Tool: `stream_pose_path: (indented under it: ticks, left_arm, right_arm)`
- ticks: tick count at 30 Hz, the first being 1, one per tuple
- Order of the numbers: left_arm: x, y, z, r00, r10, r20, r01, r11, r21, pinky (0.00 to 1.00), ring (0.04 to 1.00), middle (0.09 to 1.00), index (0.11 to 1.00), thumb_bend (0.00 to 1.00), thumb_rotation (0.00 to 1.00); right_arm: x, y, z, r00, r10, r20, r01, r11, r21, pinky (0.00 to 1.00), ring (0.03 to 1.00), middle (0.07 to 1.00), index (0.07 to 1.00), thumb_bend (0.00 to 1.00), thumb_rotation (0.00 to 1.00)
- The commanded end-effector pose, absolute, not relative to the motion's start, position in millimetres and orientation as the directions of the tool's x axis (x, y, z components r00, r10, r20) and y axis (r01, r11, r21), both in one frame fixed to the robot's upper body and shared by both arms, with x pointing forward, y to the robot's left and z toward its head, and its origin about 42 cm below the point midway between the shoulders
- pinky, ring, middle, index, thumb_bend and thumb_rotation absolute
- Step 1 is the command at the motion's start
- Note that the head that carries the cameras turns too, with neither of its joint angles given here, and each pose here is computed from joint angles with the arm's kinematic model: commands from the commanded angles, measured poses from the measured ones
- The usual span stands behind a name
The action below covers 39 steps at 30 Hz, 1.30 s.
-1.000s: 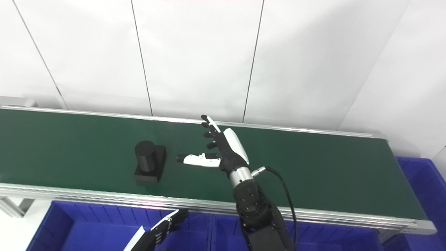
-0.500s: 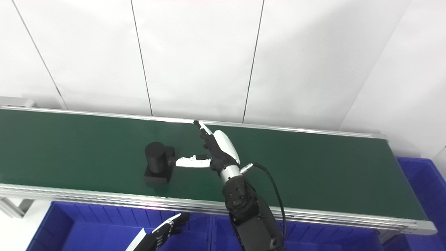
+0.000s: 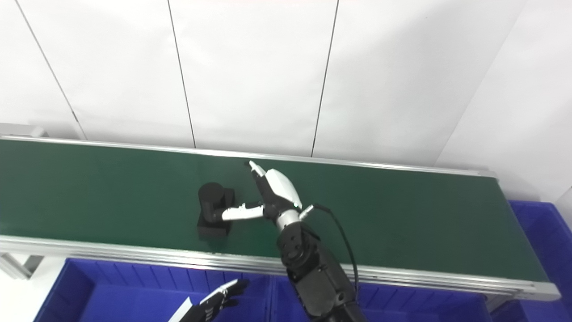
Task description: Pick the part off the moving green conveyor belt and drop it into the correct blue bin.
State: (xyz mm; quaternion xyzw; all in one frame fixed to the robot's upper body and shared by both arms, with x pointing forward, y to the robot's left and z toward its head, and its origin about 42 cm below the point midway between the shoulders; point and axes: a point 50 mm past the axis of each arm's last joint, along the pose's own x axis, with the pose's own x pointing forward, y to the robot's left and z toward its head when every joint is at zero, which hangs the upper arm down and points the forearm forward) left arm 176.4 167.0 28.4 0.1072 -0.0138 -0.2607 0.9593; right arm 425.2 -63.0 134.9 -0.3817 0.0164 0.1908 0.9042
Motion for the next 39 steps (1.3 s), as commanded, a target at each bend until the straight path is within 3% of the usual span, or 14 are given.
stream_pose_path:
  ticks: [1,20,24,26,27,30,31,32,33,34,36,39]
  left_arm:
    - [180,163,39,0.858,-0.513,0.03,0.493,0.839,0.23,0.89,0.928,0.92,0.884,0.84,0.88]
    - [176,157,46,0.83,-0.556,0.039,0.535,0.815,0.221,0.89,0.926,0.92,0.868,0.82,0.87]
    - [174,156,48,0.828,-0.56,0.036,0.541,0.813,0.214,0.88,0.923,0.918,0.866,0.82,0.86]
    - [174,156,48,0.823,-0.567,0.037,0.547,0.808,0.216,0.89,0.927,0.919,0.867,0.81,0.86]
    - [174,156,49,0.821,-0.569,0.038,0.549,0.807,0.216,0.89,0.928,0.918,0.864,0.81,0.86]
    - [173,155,50,0.818,-0.574,0.032,0.555,0.803,0.215,0.89,0.929,0.917,0.861,0.81,0.85]
    - [173,156,51,0.817,-0.576,0.033,0.556,0.801,0.221,0.89,0.929,0.917,0.86,0.82,0.85]
    - [173,156,51,0.816,-0.577,0.034,0.557,0.8,0.225,0.9,0.931,0.917,0.861,0.82,0.86]
    - [173,156,52,0.815,-0.578,0.038,0.557,0.8,0.224,0.9,0.931,0.917,0.861,0.82,0.86]
    - [173,156,52,0.815,-0.578,0.04,0.557,0.8,0.223,0.91,0.932,0.916,0.86,0.82,0.86]
    - [173,156,53,0.814,-0.58,0.043,0.557,0.799,0.226,0.91,0.931,0.916,0.86,0.82,0.86]
    - [174,158,53,0.812,-0.582,0.038,0.56,0.797,0.227,0.91,0.933,0.916,0.859,0.83,0.86]
  right_arm:
    - [436,-44,165,0.92,0.387,-0.064,-0.319,0.644,-0.696,0.91,0.952,0.99,0.982,1.0,0.48]
    - [444,-23,145,0.904,0.398,-0.159,-0.391,0.615,-0.685,0.92,0.943,0.98,0.949,1.0,0.37]
    - [443,-21,136,0.912,0.377,-0.162,-0.391,0.677,-0.623,0.87,0.922,0.954,0.883,0.94,0.23]
    - [442,-19,132,0.919,0.358,-0.164,-0.386,0.735,-0.558,0.79,0.877,0.917,0.779,0.85,0.07]
    - [443,-19,130,0.923,0.345,-0.171,-0.381,0.758,-0.529,0.73,0.813,0.887,0.665,0.72,0.07]
    - [446,-21,125,0.931,0.306,-0.197,-0.363,0.813,-0.455,0.68,0.742,0.833,0.519,0.55,0.11]
    - [446,-23,123,0.935,0.295,-0.197,-0.352,0.833,-0.426,0.68,0.737,0.823,0.504,0.53,0.11]
    - [446,-24,122,0.937,0.288,-0.196,-0.345,0.846,-0.406,0.65,0.694,0.735,0.494,0.52,0.12]
    - [446,-26,121,0.943,0.273,-0.188,-0.327,0.861,-0.39,0.64,0.679,0.705,0.491,0.52,0.12]
    - [445,-27,120,0.948,0.262,-0.183,-0.314,0.87,-0.38,0.61,0.646,0.613,0.473,0.52,0.05]
    - [444,-29,118,0.954,0.242,-0.174,-0.291,0.887,-0.359,0.58,0.627,0.54,0.477,0.52,0.01]
    - [442,-29,116,0.963,0.218,-0.156,-0.261,0.898,-0.355,0.56,0.62,0.501,0.486,0.52,0.0]
